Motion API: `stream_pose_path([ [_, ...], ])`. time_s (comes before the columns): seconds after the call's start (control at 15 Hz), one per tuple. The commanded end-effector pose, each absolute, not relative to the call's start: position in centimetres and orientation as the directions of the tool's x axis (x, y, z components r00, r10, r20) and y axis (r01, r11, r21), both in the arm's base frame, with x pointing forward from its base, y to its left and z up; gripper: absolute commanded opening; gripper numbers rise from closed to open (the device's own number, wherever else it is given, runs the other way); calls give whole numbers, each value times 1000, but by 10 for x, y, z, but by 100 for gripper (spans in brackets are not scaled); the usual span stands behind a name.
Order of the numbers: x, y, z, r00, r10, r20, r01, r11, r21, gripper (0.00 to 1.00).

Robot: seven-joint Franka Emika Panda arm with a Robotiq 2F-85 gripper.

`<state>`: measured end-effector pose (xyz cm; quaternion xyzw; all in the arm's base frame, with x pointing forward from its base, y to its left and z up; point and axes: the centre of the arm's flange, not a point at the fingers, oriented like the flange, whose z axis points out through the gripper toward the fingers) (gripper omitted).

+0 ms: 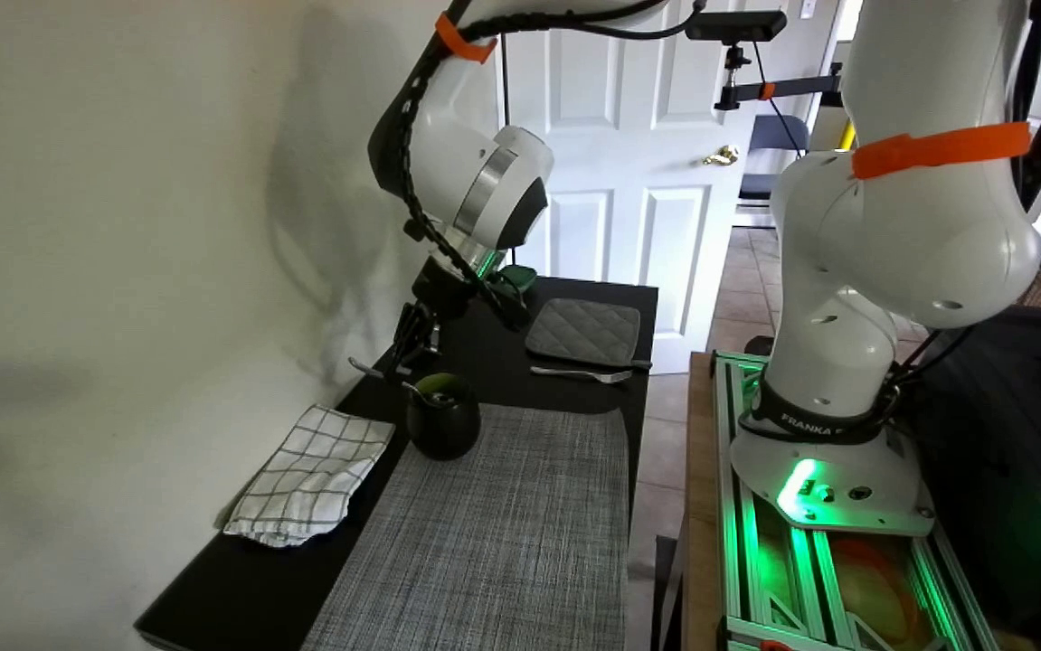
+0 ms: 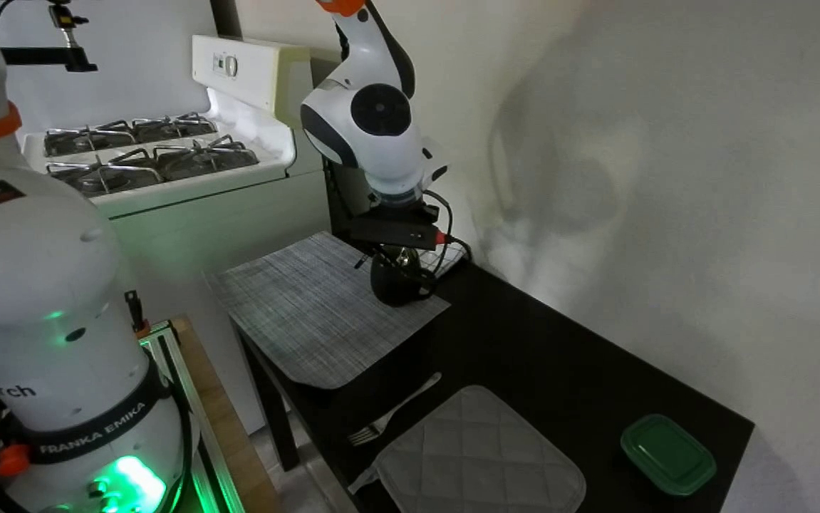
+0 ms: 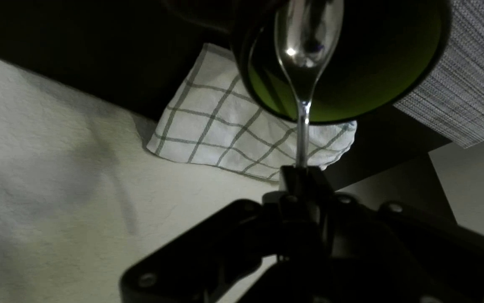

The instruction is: Put the spoon inside the mug

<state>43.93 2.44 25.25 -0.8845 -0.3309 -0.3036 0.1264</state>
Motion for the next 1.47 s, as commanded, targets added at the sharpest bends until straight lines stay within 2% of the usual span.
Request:
stream_pose_path([
  [0.0, 425, 21, 242, 596, 518, 614, 668, -743, -21, 2],
  [0.07, 424, 21, 241, 597, 520, 610, 670, -742, -24, 2],
  [0.2, 422, 22, 241, 600, 522, 606, 670, -742, -25, 35],
  [0.73, 413, 18, 260, 592, 536, 602, 680, -733, -16, 94],
  [0.8, 412, 17, 267, 586, 544, 600, 687, -726, -12, 99],
  [1.0, 409, 15, 286, 576, 594, 561, 717, -697, 1, 100],
  [1.4, 404, 7, 298, 618, 690, 378, 742, -670, 9, 100],
])
